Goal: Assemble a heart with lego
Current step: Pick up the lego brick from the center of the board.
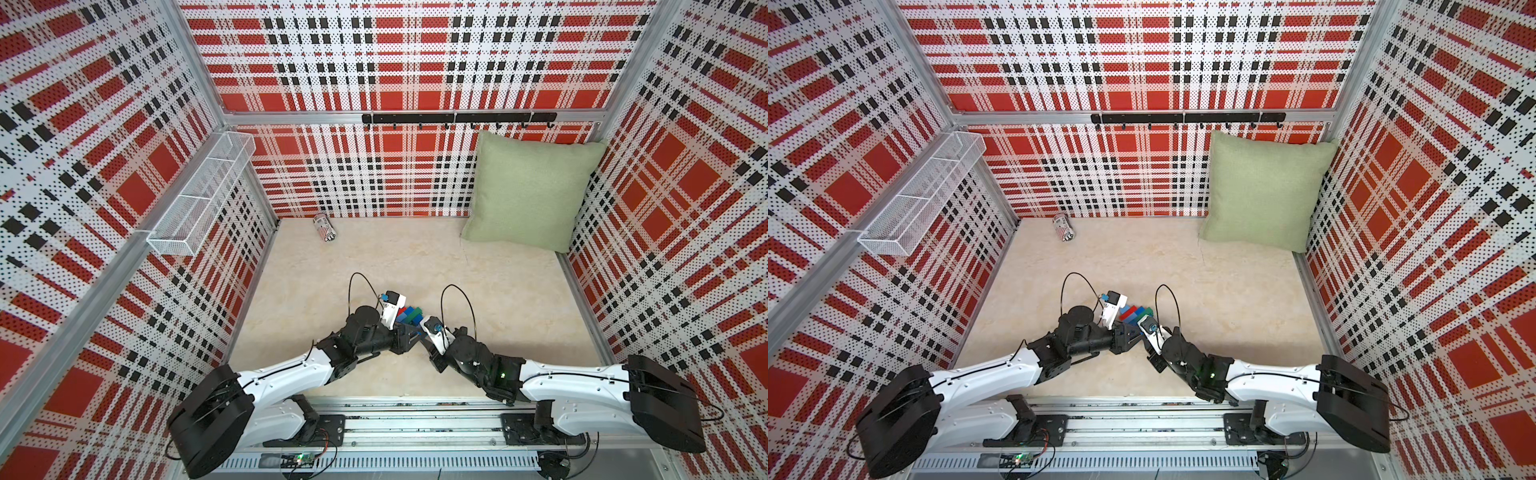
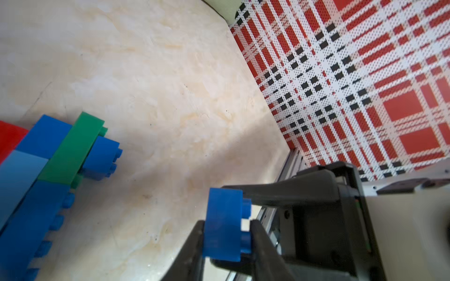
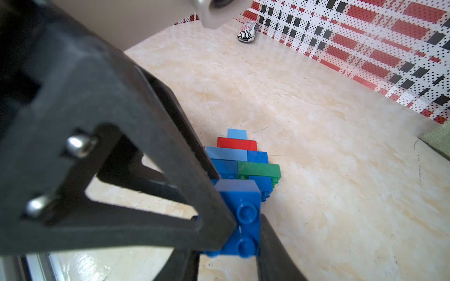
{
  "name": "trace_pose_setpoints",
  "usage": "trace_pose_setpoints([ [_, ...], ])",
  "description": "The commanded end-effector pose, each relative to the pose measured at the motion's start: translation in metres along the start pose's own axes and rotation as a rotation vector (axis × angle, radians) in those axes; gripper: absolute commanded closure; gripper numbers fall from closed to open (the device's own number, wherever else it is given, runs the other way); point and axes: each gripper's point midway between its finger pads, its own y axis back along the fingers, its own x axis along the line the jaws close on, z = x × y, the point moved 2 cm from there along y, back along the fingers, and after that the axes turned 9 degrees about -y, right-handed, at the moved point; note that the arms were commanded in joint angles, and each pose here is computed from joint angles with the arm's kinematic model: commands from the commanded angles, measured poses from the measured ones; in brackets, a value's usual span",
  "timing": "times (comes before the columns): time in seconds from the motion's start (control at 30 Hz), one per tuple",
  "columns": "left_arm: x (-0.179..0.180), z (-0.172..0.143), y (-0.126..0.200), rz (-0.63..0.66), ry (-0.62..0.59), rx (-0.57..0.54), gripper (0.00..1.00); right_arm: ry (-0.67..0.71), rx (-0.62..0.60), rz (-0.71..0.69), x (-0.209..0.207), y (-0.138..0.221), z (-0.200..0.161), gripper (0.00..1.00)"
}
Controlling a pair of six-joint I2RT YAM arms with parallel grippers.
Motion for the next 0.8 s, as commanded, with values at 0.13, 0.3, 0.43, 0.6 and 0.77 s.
trace_pose_setpoints([
  [0.13, -0.004, 0.015, 0.006, 0.014, -0.049, -0.055, 0.88, 0.000, -0.031, -0.016, -0.002, 0.004, 0.009, 0.50],
  [0.3, 0.030, 0.010, 0.005, 0.264, -0.139, -0.020, 0.88, -0.068, -0.017, -0.001, -0.008, 0.015, 0.011, 0.19],
  [0.43, 0.056, -0.009, 0.004, 0.437, -0.237, 0.053, 0.90, -0.221, 0.050, 0.010, -0.025, 0.025, -0.001, 0.17],
  [0.6, 0.060, -0.028, -0.003, 0.489, -0.340, 0.078, 0.90, -0.470, 0.112, -0.072, -0.058, 0.036, -0.013, 0.18],
  [0.77, 0.065, -0.039, -0.009, 0.584, -0.462, 0.096, 0.90, -0.632, 0.099, -0.106, -0.072, 0.042, -0.016, 0.21],
])
